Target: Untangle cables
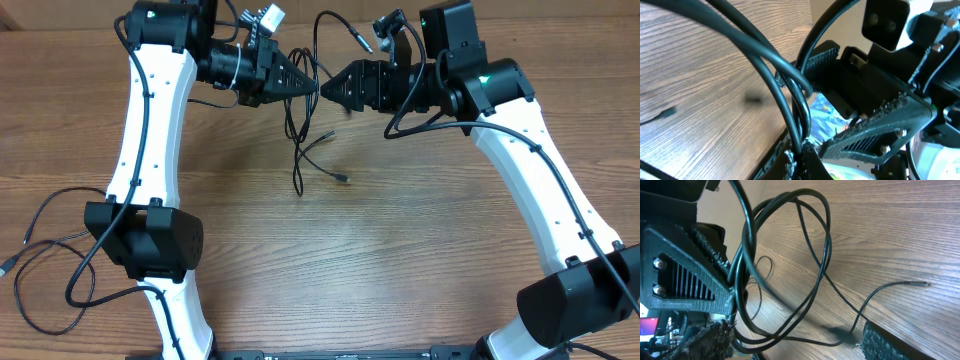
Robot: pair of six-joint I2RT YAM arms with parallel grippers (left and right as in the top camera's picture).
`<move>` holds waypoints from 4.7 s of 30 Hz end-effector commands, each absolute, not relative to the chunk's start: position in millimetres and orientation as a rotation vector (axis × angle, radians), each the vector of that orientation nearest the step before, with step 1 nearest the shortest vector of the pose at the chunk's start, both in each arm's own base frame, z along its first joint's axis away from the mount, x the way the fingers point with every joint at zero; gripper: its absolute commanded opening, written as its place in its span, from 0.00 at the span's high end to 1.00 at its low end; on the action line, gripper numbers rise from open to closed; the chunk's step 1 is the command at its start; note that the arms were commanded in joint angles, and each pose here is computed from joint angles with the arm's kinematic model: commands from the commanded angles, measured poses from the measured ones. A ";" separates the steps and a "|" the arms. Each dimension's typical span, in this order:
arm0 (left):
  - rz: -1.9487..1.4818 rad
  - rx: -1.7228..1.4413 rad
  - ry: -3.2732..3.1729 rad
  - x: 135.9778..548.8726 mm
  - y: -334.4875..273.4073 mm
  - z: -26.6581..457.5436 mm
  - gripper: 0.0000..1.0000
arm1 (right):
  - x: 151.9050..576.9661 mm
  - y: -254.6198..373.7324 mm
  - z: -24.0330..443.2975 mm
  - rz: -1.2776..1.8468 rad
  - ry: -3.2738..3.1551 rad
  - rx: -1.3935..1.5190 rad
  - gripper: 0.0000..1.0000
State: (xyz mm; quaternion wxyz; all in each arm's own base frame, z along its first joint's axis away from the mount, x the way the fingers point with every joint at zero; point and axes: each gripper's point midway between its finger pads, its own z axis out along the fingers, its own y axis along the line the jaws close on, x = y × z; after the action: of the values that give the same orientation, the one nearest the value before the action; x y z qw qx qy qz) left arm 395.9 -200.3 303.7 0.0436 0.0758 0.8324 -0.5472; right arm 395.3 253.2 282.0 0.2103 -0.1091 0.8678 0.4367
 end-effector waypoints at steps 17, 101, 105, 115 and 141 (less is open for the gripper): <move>-1.889 0.049 2.509 395.4 -209.8 334.6 0.96 | 392.0 260.7 303.2 1.260 2.370 -0.293 0.18; -0.104 -0.234 2.416 364.6 -3.9 387.1 0.96 | 320.0 -89.9 105.8 0.199 2.926 1.128 0.34; 0.080 -0.392 2.393 360.4 26.6 386.6 0.96 | 310.0 -114.2 105.8 0.199 2.880 1.247 0.34; 0.050 -0.499 2.391 356.7 26.7 383.5 0.96 | 309.3 -123.9 112.0 0.461 2.812 1.255 0.34; -0.890 0.203 2.379 331.4 -160.3 414.8 0.96 | 328.8 77.2 261.7 1.202 2.493 -0.030 0.21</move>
State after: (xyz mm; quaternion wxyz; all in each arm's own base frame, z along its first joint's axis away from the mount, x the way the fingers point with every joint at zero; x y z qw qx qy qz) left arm 343.2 -140.8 408.8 0.3093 0.0665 0.8994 -0.3016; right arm 332.1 58.2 243.9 0.1717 0.0272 0.8950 0.4107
